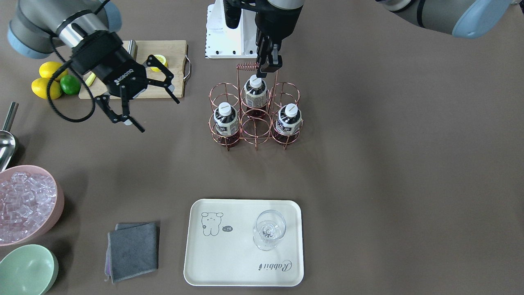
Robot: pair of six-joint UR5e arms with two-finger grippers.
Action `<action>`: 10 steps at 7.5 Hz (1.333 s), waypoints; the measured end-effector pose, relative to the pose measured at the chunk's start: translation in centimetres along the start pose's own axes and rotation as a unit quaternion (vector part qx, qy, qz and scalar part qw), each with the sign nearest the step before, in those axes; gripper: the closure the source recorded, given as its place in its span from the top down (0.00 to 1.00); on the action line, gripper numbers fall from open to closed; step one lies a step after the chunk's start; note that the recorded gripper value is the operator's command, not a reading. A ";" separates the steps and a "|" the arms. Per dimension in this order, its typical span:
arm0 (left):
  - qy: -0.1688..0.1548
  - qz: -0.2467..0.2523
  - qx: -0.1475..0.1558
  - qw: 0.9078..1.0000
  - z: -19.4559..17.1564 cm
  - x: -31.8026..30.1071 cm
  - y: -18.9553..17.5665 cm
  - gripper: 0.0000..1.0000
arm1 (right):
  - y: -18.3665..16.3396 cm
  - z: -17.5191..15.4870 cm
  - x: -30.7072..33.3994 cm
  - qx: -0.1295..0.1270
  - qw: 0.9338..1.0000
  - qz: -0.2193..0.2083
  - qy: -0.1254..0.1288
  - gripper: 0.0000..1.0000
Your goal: Take tea from basket to plate
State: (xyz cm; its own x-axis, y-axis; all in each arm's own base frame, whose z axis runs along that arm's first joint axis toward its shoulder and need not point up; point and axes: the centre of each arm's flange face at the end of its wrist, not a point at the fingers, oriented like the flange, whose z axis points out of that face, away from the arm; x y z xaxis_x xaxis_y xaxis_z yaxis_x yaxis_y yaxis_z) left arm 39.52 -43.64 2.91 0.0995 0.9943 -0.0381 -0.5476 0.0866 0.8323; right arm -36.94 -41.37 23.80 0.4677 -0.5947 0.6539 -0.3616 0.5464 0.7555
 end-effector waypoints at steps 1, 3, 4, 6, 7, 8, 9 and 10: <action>0.000 0.000 0.000 1.000 0.0 0.0 0.0 0.00 | 0.5 0.8 -1.9 -0.001 1.000 -0.008 0.006 1.00; 0.000 0.000 -0.001 1.000 0.0 0.0 0.1 0.00 | -0.5 2.2 -5.3 -0.006 1.000 -0.018 0.016 1.00; 0.000 -0.001 -0.001 1.000 0.1 -0.1 0.1 0.00 | -0.6 2.7 -6.5 -0.010 1.000 -0.022 0.019 0.99; 0.000 -0.001 -0.002 1.000 0.2 -0.1 0.2 0.00 | 0.6 3.4 -8.1 -0.016 0.999 -0.028 0.022 0.98; 0.000 -0.001 -0.003 1.000 0.2 -0.1 0.2 0.00 | 1.3 3.7 -8.8 -0.017 0.999 -0.030 0.025 0.98; 0.000 -0.001 -0.002 1.000 0.2 -0.1 0.2 0.00 | 1.9 3.9 -9.3 -0.019 0.999 -0.032 0.026 0.97; -0.001 -0.001 -0.002 1.000 0.2 -0.1 0.2 0.00 | 2.4 4.1 -9.5 -0.021 0.999 -0.034 0.028 0.92; -0.004 0.000 -0.002 1.000 0.0 -0.1 0.2 0.00 | 2.9 4.4 -9.7 -0.022 0.999 -0.037 0.031 0.89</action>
State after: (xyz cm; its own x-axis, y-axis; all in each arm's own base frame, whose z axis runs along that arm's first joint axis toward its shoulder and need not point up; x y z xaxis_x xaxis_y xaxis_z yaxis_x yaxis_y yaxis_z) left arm 39.43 -43.71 3.11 0.1071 0.9937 -0.0338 -0.5505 0.0876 0.8302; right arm -46.04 -36.60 19.78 0.5409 -0.5971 0.5924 -0.2895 0.5291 0.7977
